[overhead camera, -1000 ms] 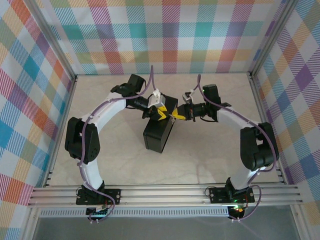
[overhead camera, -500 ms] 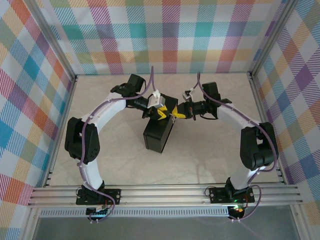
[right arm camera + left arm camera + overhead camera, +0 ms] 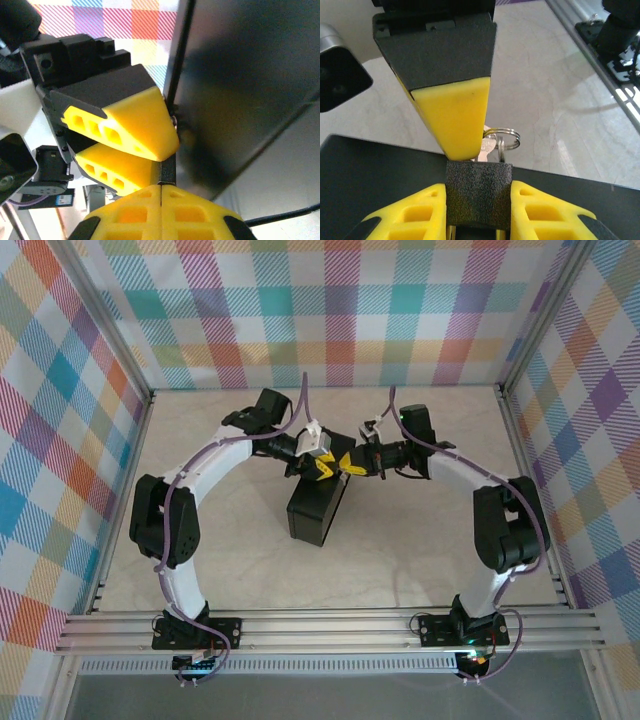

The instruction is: Unlock the padlock with the key

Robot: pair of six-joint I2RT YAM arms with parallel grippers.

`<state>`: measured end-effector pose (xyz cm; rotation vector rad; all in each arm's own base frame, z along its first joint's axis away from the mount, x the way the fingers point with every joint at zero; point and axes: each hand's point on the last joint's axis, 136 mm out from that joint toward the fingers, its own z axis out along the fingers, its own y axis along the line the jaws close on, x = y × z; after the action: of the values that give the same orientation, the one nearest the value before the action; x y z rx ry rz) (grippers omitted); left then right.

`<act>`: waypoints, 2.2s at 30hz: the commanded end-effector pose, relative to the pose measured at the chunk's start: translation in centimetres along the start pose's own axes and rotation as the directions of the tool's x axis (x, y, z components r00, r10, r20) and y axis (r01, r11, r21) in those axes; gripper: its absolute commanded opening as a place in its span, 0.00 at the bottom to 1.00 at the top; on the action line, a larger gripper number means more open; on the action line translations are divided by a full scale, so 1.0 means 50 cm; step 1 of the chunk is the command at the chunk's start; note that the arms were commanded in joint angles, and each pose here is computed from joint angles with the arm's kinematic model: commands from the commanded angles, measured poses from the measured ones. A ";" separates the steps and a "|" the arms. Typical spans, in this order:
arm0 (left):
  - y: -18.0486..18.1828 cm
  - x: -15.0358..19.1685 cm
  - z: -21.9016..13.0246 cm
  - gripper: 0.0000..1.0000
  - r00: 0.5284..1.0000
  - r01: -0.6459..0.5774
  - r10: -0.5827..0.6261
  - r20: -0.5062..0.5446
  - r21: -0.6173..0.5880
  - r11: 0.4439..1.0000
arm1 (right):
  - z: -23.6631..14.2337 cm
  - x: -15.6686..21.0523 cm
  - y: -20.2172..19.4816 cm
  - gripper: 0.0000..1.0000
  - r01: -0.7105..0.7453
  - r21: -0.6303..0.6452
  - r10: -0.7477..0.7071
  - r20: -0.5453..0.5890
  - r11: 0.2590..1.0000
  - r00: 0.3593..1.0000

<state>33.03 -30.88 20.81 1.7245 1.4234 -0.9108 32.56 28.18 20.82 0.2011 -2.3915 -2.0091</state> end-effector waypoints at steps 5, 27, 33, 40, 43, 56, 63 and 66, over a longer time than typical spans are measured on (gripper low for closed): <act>-0.033 -0.080 0.009 0.12 0.990 -0.090 0.086 0.114 0.037 0.995 | 0.018 -0.005 0.066 0.00 0.091 -0.020 -0.092 -0.018 0.996 0.996; -0.025 -0.036 -0.001 0.12 0.999 0.001 -0.004 0.040 0.064 0.998 | -0.140 0.013 0.014 0.31 0.512 0.422 -0.585 0.056 0.748 0.809; -0.035 -0.051 -0.012 0.13 0.997 0.031 -0.038 0.064 0.119 0.992 | -0.151 -0.007 0.028 0.30 0.737 0.621 -0.934 -0.022 0.266 0.356; -0.033 -0.056 -0.016 0.13 0.997 0.034 -0.043 0.068 0.119 0.992 | -0.084 -0.003 0.036 0.28 0.802 0.597 -0.969 -0.200 -0.001 0.148; -0.032 -0.059 -0.018 0.13 0.997 0.032 -0.041 0.072 0.119 0.992 | -0.082 -0.004 0.038 0.29 0.803 0.596 -0.969 -0.209 -0.019 0.132; -0.030 -0.061 -0.018 0.13 0.997 0.029 -0.037 0.071 0.116 0.993 | -0.066 0.058 0.042 0.43 0.871 0.492 -0.968 -0.220 -0.005 0.119; -0.029 -0.064 -0.019 0.13 0.996 0.030 -0.039 0.078 0.115 0.993 | -0.048 0.074 0.041 0.43 0.893 0.449 -0.964 -0.242 -0.012 0.109; -0.030 -0.063 -0.018 0.12 0.996 0.031 -0.041 0.079 0.117 0.993 | -0.037 0.074 0.035 0.42 0.898 0.439 -0.962 -0.251 -0.013 0.109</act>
<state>31.24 -31.09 21.12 1.7619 1.4798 -1.0497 29.54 25.46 22.46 2.3606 -3.2175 -1.2081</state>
